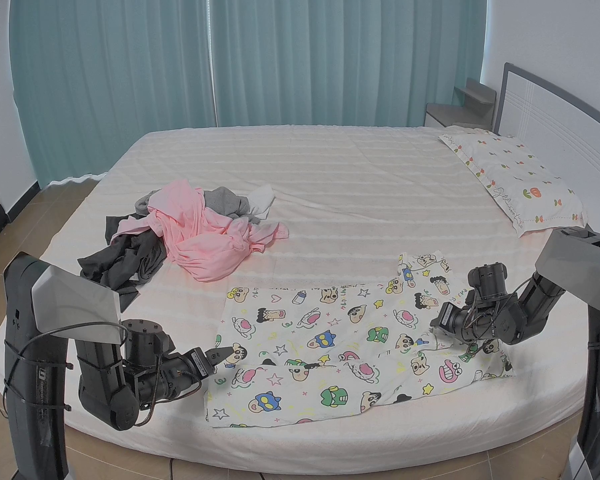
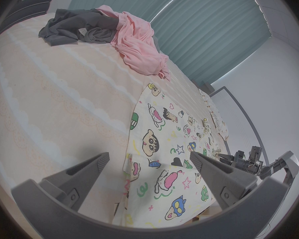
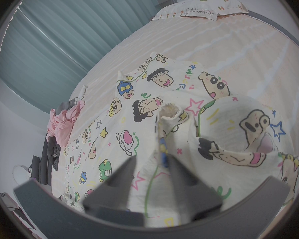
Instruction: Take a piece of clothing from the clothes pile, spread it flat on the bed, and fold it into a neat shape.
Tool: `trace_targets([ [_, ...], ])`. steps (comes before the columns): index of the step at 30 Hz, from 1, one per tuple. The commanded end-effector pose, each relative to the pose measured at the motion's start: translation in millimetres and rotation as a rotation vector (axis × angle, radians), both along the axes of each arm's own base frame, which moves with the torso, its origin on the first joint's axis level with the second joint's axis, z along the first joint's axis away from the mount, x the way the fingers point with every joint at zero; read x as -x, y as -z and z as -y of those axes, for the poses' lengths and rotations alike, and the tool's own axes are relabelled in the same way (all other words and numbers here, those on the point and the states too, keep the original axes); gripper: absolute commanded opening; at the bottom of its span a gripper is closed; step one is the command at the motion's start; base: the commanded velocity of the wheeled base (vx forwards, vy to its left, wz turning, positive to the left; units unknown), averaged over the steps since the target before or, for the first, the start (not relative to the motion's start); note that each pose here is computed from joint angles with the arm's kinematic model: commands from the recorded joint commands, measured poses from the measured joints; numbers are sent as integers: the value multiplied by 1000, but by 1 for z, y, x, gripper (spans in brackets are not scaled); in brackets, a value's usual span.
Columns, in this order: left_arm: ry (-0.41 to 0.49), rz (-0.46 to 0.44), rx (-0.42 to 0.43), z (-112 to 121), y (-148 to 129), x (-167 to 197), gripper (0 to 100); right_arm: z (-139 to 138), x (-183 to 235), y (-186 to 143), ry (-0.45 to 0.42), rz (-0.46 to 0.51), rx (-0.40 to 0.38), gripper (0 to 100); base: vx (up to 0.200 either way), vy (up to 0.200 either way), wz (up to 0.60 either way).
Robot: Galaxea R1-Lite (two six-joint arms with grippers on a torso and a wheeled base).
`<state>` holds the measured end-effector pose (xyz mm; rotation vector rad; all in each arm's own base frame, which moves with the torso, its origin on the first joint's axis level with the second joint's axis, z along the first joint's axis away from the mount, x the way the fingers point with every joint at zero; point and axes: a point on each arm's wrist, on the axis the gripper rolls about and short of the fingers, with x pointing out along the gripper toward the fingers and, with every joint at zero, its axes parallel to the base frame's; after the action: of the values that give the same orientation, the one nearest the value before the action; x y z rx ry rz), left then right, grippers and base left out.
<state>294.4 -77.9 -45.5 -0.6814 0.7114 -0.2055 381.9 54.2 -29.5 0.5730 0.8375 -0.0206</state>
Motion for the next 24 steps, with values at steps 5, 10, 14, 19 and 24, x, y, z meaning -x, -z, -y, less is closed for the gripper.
trace_targets([
  [5,1,0,1,0,0,0,100,2,9,-13,4,10,-4,0,0,0,0],
  [10,0,-1,0,0,0,0,100,3,18,-24,2,17,-3,0,0,0,0],
  [14,0,0,0,0,0,0,100,3,20,-25,3,17,-4,0,0,0,0],
  [19,0,-1,0,0,0,0,100,3,33,-38,-2,29,-6,0,0,0,0],
  [24,0,0,0,0,0,0,100,5,51,-59,-4,55,-9,0,0,0,0],
])
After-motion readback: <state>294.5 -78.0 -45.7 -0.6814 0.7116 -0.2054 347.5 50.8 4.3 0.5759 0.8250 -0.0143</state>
